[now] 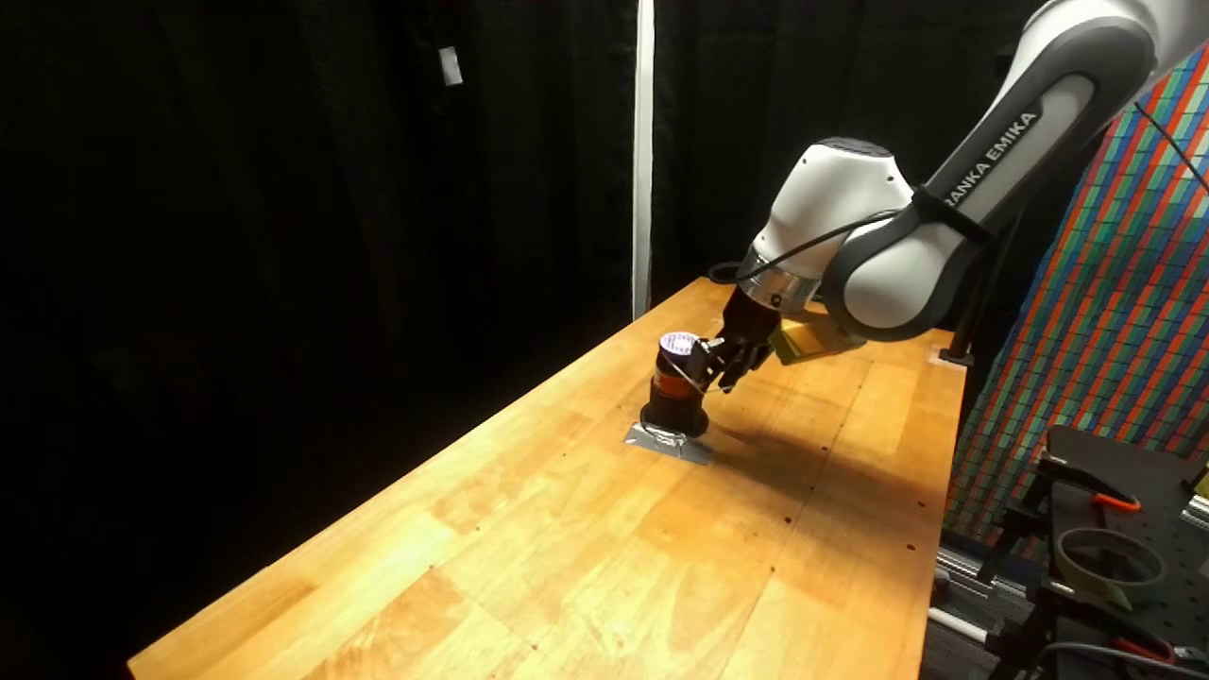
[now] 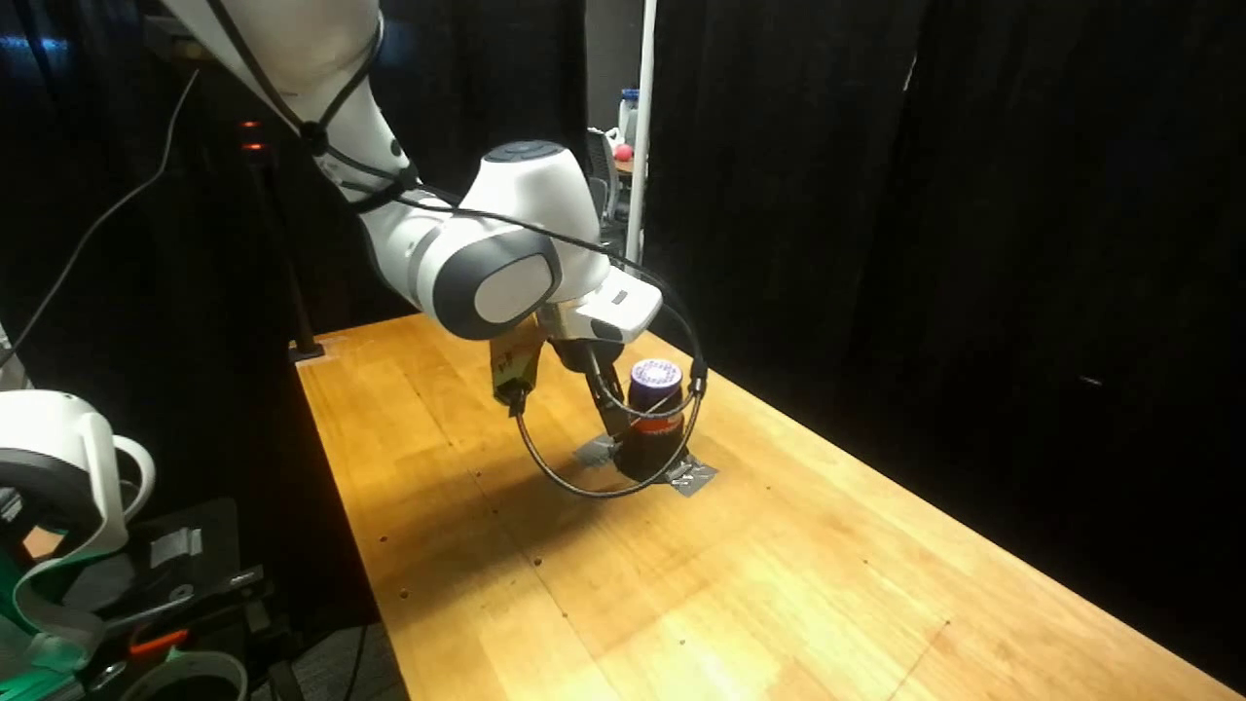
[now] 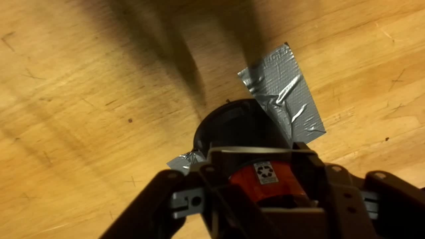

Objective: Put a rubber band around the cup

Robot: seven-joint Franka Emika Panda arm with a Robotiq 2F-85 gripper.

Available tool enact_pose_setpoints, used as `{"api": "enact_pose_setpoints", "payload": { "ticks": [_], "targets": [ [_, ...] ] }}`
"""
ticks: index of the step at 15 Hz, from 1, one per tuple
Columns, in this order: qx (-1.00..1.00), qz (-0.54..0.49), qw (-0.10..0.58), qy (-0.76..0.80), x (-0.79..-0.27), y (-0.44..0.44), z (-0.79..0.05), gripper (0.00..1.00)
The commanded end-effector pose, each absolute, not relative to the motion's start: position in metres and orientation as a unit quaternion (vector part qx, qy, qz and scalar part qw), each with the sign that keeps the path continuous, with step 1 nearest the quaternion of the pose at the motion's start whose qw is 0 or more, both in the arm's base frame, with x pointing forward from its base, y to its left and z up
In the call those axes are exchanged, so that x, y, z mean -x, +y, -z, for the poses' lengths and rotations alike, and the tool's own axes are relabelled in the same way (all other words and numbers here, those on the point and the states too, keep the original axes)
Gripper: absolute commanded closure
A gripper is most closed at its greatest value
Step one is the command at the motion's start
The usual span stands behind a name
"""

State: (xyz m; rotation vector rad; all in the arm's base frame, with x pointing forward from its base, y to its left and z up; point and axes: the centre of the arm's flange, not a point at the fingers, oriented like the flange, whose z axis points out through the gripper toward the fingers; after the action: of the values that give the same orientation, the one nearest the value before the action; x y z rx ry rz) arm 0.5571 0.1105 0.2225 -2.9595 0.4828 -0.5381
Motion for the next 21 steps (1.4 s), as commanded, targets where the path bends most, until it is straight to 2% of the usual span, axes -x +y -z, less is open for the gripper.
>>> {"api": "enact_pose_setpoints", "payload": {
  "ticks": [1, 4, 6, 12, 21],
  "targets": [
    [0.959, 0.227, 0.059, 0.161, -0.515, 0.116, -0.236, 0.73],
    [0.941, 0.285, 0.084, 0.162, -0.499, 0.12, -0.238, 0.93],
    [0.928, 0.321, 0.1, 0.161, -0.49, 0.122, -0.237, 0.98],
    [0.881, 0.423, 0.12, 0.176, -0.472, 0.126, -0.228, 0.92],
    [0.83, 0.514, 0.122, 0.178, -0.462, 0.135, -0.221, 0.92]
  ]
}}
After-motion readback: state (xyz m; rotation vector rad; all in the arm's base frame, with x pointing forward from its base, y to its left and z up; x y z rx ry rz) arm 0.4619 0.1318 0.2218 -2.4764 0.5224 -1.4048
